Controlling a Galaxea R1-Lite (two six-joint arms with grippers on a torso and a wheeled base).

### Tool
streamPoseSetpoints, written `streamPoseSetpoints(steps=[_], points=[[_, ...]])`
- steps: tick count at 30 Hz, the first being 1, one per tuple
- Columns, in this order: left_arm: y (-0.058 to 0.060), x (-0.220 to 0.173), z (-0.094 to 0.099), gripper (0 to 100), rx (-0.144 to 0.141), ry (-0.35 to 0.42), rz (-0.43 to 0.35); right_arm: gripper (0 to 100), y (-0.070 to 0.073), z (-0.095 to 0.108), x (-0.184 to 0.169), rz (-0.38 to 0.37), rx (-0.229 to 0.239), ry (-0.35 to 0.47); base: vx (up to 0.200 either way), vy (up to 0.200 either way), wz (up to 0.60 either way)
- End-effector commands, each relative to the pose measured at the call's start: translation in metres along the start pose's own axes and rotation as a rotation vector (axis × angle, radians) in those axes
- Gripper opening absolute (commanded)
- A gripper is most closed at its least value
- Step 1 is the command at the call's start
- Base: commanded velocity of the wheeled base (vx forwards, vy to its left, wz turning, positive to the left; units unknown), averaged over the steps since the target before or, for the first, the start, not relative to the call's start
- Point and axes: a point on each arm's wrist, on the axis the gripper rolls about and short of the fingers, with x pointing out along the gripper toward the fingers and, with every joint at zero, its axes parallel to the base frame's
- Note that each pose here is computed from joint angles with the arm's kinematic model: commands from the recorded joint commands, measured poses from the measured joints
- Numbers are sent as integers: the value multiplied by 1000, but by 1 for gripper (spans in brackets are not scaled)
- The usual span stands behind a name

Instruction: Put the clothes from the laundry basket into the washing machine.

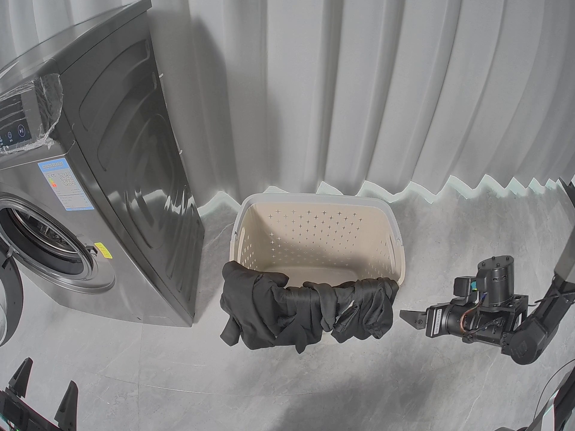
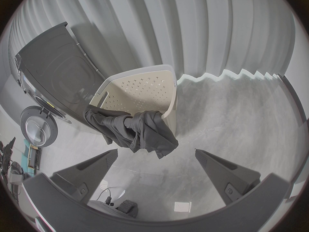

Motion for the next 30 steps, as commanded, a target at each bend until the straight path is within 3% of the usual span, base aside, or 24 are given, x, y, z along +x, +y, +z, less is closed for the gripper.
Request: streamPoseSetpoints(steps=[1,12,30], points=[[0,0,-5,100,0,-2,0,100,2,-23,29,0,-16,78,0,0,0],[0,0,-5,100,-2,-2,0,100,12,-33,71,28,-32,60,0,0,0],[0,0,-5,100,-3,-2,0,100,16,-18,104,31,-29,-17,0,0,0]])
